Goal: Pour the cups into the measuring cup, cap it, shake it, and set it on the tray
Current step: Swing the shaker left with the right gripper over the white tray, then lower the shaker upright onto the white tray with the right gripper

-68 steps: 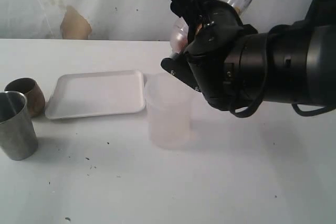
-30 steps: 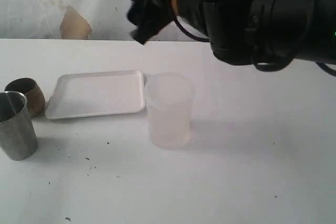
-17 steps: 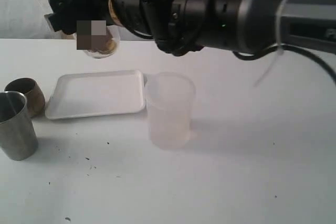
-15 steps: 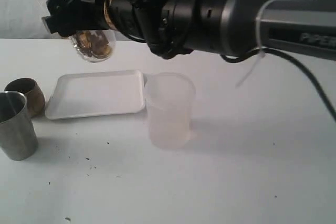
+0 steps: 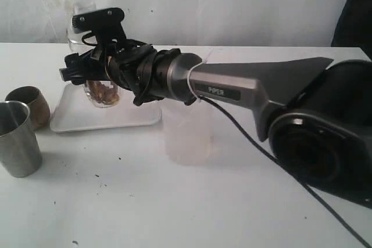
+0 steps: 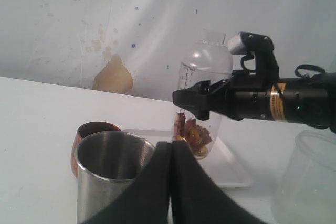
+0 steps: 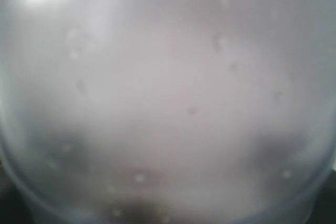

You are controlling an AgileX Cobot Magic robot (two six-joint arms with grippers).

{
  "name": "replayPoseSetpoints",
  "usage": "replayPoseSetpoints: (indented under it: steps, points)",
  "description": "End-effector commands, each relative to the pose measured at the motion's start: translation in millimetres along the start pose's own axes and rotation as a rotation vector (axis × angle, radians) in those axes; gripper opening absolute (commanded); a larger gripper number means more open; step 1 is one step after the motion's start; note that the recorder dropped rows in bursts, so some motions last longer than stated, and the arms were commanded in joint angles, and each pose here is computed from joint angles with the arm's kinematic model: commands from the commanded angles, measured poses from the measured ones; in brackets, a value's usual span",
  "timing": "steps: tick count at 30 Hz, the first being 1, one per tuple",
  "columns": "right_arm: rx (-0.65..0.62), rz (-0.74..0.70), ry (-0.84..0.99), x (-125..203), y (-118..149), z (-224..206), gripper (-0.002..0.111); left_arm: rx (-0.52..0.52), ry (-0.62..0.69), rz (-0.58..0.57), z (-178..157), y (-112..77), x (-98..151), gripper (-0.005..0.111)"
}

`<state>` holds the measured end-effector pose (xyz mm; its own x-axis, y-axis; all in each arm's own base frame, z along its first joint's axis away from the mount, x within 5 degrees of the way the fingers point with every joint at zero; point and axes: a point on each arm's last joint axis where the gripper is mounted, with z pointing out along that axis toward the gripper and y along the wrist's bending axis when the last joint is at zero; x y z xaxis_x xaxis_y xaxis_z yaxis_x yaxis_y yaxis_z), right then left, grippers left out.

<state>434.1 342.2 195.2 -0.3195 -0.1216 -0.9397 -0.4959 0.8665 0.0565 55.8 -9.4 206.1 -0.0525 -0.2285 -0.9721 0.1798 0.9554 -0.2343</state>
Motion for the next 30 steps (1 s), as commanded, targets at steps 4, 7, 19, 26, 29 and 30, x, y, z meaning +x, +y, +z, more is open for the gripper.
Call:
replayPoseSetpoints:
  steps: [4, 7, 19, 26, 29, 30]
  points:
    - [0.021, 0.004, -0.014, 15, -3, 25, 0.000, 0.002, -0.002, -0.003, 0, 0.2, 1, 0.000]
    - [0.027, 0.003, -0.013, 18, -3, 27, 0.000, 0.002, -0.002, -0.003, 0, 0.2, 1, 0.000]
    - [0.032, 0.004, -0.017, 16, -4, 27, 0.065, 0.002, -0.002, -0.003, 0, 0.2, 1, 0.000]
    - [0.002, 0.004, -0.048, -1, 7, 17, 0.085, 0.002, -0.002, -0.003, 0, 0.2, 1, 0.000]
    - [-0.010, -0.016, -0.054, -5, 13, 13, 0.085, 0.002, -0.002, -0.003, 0, 0.2, 1, 0.000]
    - [-0.012, -0.023, -0.054, -5, 14, 13, 0.085, 0.002, -0.002, -0.003, 0, 0.2, 1, 0.000]
